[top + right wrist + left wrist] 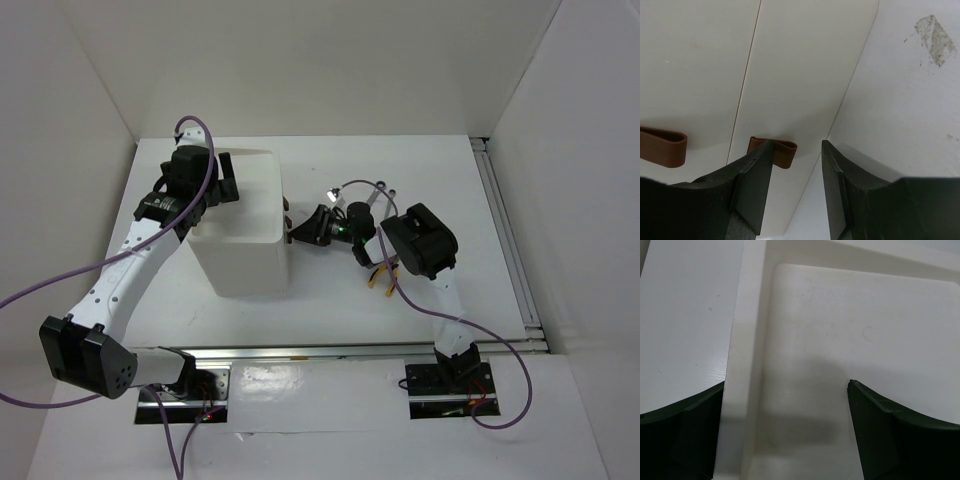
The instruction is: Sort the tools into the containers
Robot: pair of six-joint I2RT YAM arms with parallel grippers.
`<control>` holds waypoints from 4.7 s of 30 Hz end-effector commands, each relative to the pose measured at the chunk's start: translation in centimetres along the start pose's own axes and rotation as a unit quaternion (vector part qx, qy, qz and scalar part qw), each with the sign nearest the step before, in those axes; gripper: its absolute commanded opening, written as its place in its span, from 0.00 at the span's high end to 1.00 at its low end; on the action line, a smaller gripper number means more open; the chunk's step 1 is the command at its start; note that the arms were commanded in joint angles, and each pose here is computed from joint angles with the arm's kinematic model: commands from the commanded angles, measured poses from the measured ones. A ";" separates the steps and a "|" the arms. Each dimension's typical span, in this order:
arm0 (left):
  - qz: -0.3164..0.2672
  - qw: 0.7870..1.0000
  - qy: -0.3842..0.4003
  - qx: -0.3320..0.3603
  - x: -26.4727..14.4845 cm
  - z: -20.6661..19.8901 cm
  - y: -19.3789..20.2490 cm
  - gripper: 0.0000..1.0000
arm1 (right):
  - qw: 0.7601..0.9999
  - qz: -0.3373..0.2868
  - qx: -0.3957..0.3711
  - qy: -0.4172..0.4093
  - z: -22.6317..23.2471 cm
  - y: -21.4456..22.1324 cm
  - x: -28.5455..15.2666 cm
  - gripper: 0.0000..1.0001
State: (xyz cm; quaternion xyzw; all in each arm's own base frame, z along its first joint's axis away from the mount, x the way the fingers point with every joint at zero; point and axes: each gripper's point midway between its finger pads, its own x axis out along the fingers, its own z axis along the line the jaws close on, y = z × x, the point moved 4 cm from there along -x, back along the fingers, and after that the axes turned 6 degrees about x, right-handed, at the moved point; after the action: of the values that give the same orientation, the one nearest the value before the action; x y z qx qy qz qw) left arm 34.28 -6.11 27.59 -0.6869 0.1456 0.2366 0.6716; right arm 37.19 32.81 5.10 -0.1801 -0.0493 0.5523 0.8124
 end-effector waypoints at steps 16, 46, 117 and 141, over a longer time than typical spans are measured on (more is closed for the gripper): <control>0.107 0.991 0.072 0.044 0.2 -2.2 5.3 0.00 | 0.994 0.009 0.003 -0.108 4.6 1.6 0.6 0.71; 0.112 0.990 0.075 0.045 0.4 -2.3 5.6 0.00 | 0.999 0.013 -0.024 -0.031 4.0 1.7 -0.8 1.00; 0.118 0.989 0.079 0.046 0.6 -2.5 5.8 0.00 | 0.755 -0.173 0.038 0.631 -7.4 -12.2 -12.8 0.11; 0.105 0.990 0.082 0.042 -0.1 -2.4 5.2 0.00 | 0.663 -0.054 0.109 0.739 -12.3 -6.9 -15.0 0.32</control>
State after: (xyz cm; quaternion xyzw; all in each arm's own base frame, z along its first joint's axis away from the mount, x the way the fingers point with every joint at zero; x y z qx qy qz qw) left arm 34.23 -6.19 27.61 -0.6833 0.1516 0.2320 0.6755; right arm 47.98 15.28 5.11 -0.4440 0.4796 0.1436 0.7431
